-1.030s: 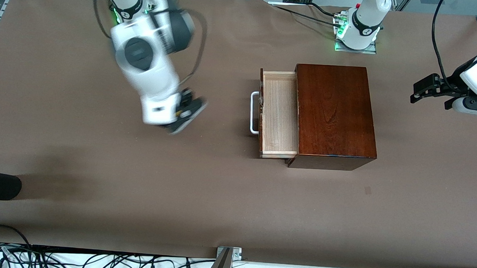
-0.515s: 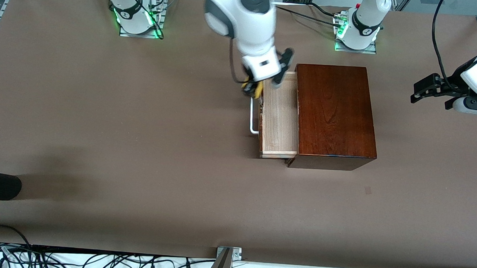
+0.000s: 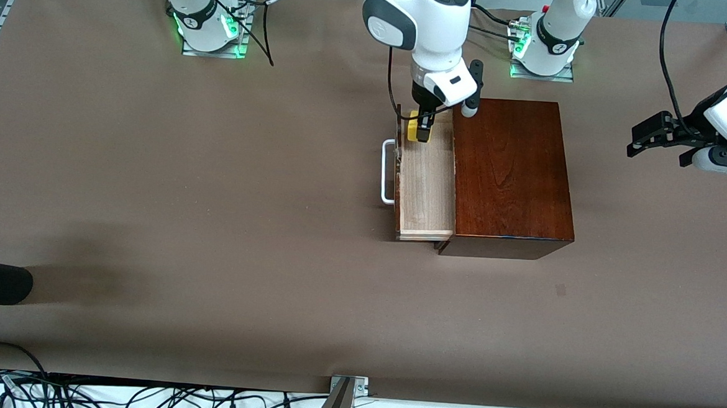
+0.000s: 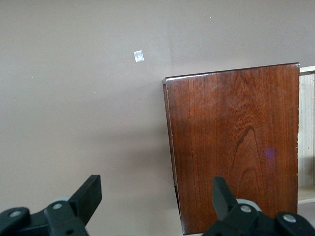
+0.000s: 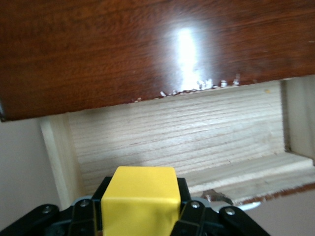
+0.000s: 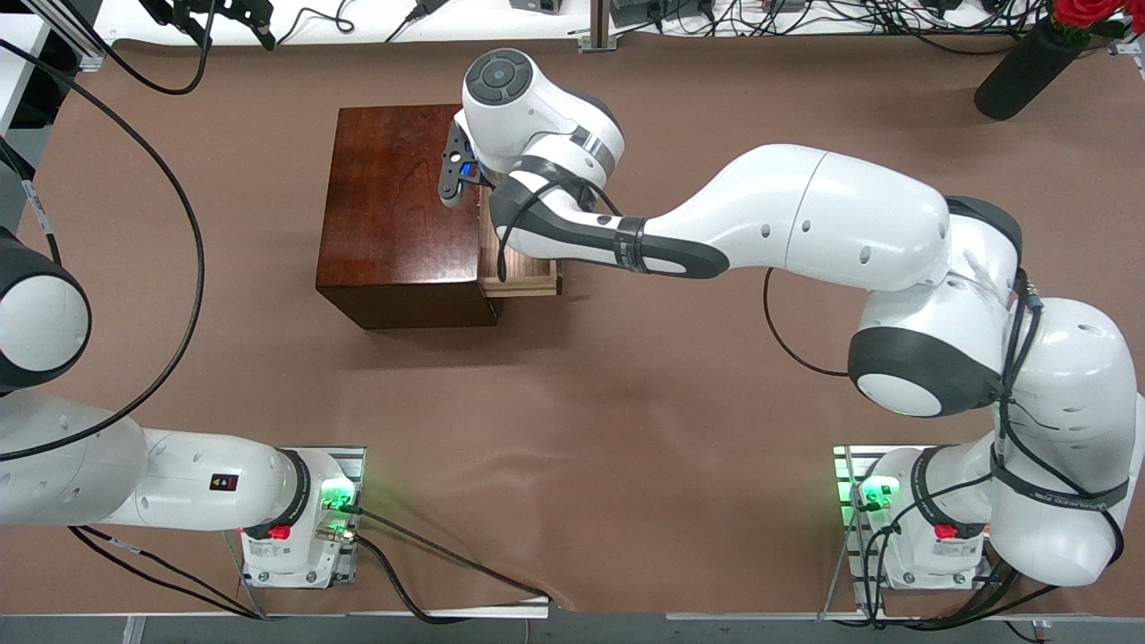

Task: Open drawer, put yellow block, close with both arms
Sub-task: 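Carry the yellow cube with the right gripper over the open drawer, then lower the cube into the drawer and open the right gripper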

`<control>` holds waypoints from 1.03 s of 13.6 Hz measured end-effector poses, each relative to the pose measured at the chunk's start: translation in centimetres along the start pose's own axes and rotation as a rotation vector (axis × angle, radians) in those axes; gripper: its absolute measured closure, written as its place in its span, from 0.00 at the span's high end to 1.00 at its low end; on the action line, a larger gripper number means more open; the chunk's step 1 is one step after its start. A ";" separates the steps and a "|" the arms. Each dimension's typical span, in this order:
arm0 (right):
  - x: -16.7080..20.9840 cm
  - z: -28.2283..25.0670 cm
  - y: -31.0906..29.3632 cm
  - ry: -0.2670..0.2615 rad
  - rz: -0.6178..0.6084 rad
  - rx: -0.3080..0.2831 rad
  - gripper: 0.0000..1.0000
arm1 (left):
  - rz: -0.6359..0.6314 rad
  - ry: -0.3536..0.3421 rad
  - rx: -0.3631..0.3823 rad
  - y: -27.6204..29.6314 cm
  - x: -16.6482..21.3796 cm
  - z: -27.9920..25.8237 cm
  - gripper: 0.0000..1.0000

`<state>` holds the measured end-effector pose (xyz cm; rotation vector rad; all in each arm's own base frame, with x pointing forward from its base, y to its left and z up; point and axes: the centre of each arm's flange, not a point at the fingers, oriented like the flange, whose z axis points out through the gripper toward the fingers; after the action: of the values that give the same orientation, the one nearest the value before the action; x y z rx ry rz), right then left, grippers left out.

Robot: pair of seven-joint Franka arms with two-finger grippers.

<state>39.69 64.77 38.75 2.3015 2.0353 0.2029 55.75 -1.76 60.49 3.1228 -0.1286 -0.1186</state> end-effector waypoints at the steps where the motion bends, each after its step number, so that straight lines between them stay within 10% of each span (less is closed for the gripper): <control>1: 0.0 1.0 -0.1 -0.012 -0.014 0.005 0.56 | 0.000 0.000 0.000 0.0 0.0 0.0 1.00; 14: 0.6 7.6 -0.4 -0.032 -0.137 -0.033 0.56 | 0.000 0.000 0.000 0.0 0.0 0.0 1.00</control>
<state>40.40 65.68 31.26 2.1229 2.1463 0.1897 55.75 -1.77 60.50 3.1228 -0.1286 -0.1184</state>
